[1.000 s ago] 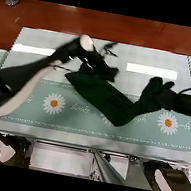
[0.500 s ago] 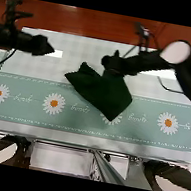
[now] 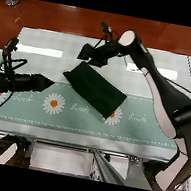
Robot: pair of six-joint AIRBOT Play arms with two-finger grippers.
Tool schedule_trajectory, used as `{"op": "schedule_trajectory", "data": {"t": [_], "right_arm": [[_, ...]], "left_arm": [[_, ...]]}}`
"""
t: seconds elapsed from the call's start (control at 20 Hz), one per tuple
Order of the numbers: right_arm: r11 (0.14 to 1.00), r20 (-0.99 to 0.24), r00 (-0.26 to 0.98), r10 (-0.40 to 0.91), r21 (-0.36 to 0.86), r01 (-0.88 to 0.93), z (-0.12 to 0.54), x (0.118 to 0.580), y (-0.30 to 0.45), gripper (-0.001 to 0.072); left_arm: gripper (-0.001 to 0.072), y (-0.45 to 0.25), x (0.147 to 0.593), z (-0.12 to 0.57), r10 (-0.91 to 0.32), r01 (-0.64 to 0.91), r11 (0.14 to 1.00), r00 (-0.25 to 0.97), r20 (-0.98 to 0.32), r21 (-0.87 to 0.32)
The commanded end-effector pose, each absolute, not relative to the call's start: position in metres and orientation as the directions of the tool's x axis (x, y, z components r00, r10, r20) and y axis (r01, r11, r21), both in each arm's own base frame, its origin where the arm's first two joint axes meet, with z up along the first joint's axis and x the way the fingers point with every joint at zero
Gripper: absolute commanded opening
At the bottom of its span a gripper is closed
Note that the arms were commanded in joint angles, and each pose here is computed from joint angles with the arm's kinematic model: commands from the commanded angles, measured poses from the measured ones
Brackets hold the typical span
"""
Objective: Fold the shirts.
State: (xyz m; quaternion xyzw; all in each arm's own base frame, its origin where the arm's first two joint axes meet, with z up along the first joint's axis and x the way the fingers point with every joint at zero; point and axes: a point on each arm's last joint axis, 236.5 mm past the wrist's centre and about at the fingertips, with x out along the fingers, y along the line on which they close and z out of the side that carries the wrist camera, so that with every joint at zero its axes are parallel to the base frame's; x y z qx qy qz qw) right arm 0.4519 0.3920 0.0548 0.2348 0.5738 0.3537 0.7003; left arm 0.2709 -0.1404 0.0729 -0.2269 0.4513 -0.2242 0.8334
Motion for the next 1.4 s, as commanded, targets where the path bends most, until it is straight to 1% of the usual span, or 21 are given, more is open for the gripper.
{"op": "schedule_trajectory", "data": {"t": [0.0,0.05,0.1,0.15,0.2,0.25,0.35,0.4,0.45,0.5,0.55,0.6,0.65,0.75,0.9,1.1,1.25,1.3,1.35], "right_arm": [[0.639,-0.661,0.018,0.750,0.718,-0.277,0.104,0.441,0.310,0.0622],[0.710,-0.737,0.032,0.675,0.637,-0.301,0.114,0.433,0.265,0.0622],[0.803,-0.827,0.078,0.557,0.513,-0.304,0.122,0.426,0.215,0.0622],[0.878,-0.889,0.136,0.436,0.388,-0.279,0.128,0.419,0.170,0.0622],[0.930,-0.922,0.196,0.334,0.288,-0.228,0.133,0.409,0.130,0.0622],[0.952,-0.923,0.252,0.290,0.251,-0.177,0.132,0.399,0.108,0.0622],[0.954,-0.882,0.376,0.285,0.298,-0.025,0.101,0.380,0.091,0.0622],[0.933,-0.861,0.429,0.271,0.345,0.103,0.068,0.364,0.085,0.0622],[0.873,-0.845,0.458,0.276,0.420,0.249,0.029,0.344,0.085,0.0622],[0.740,-0.819,0.473,0.325,0.531,0.411,-0.009,0.321,0.095,0.0622],[0.618,-0.781,0.488,0.389,0.614,0.491,-0.035,0.303,0.108,0.0621],[0.529,-0.738,0.501,0.453,0.675,0.515,-0.052,0.289,0.123,0.0619],[0.500,-0.710,0.492,0.503,0.704,0.504,-0.061,0.278,0.136,0.0618],[0.538,-0.696,0.424,0.579,0.718,0.442,-0.068,0.263,0.163,0.0618],[0.589,-0.724,0.332,0.604,0.687,0.425,-0.083,0.256,0.185,0.0618],[0.631,-0.742,0.255,0.620,0.665,0.399,-0.093,0.274,0.209,0.0618],[0.642,-0.741,0.194,0.643,0.660,0.391,-0.100,0.293,0.229,0.0615],[0.647,-0.736,0.164,0.657,0.661,0.380,-0.101,0.296,0.237,0.0537],[0.652,-0.727,0.135,0.674,0.670,0.356,-0.099,0.302,0.246,0.0378]], "left_arm": [[0.0027,-0.140,0.269,0.057,-0.577,0.144,0.796,0.475,-0.665,-0.588],[0.0028,-0.140,0.269,0.057,-0.577,0.143,0.796,0.474,-0.665,-0.588],[0.0028,-0.140,0.269,0.056,-0.577,0.150,0.797,0.474,-0.666,-0.585],[0.0028,-0.140,0.269,0.056,-0.577,0.159,0.799,0.474,-0.665,-0.580],[0.0028,-0.140,0.269,0.056,-0.577,0.159,0.799,0.474,-0.666,-0.580],[0.0028,-0.140,0.269,0.056,-0.577,0.159,0.799,0.474,-0.666,-0.580],[0.0027,-0.140,0.269,0.056,-0.577,0.158,0.799,0.473,-0.666,-0.580],[0.0027,-0.140,0.269,0.055,-0.576,0.155,0.799,0.473,-0.667,-0.580],[0.0027,-0.140,0.267,0.052,-0.576,0.152,0.800,0.469,-0.670,-0.581],[0.0027,-0.140,0.266,0.048,-0.576,0.146,0.800,0.462,-0.674,-0.582],[0.0027,-0.140,0.264,0.044,-0.575,0.140,0.800,0.455,-0.680,-0.584],[0.0027,-0.140,0.261,0.039,-0.575,0.132,0.800,0.447,-0.685,-0.585],[0.0027,-0.140,0.260,0.035,-0.574,0.125,0.800,0.442,-0.689,-0.586],[0.0027,-0.138,0.260,0.027,-0.567,0.109,0.803,0.444,-0.694,-0.586],[0.0028,-0.136,0.264,0.024,-0.560,0.096,0.805,0.451,-0.695,-0.586],[0.0028,-0.136,0.264,0.023,-0.559,0.093,0.805,0.448,-0.698,-0.586],[0.0027,-0.136,0.266,0.023,-0.556,0.092,0.806,0.455,-0.696,-0.584],[0.0027,-0.135,0.266,0.023,-0.555,0.092,0.807,0.457,-0.695,-0.584],[0.0028,-0.135,0.267,0.023,-0.555,0.091,0.807,0.458,-0.695,-0.584]]}}
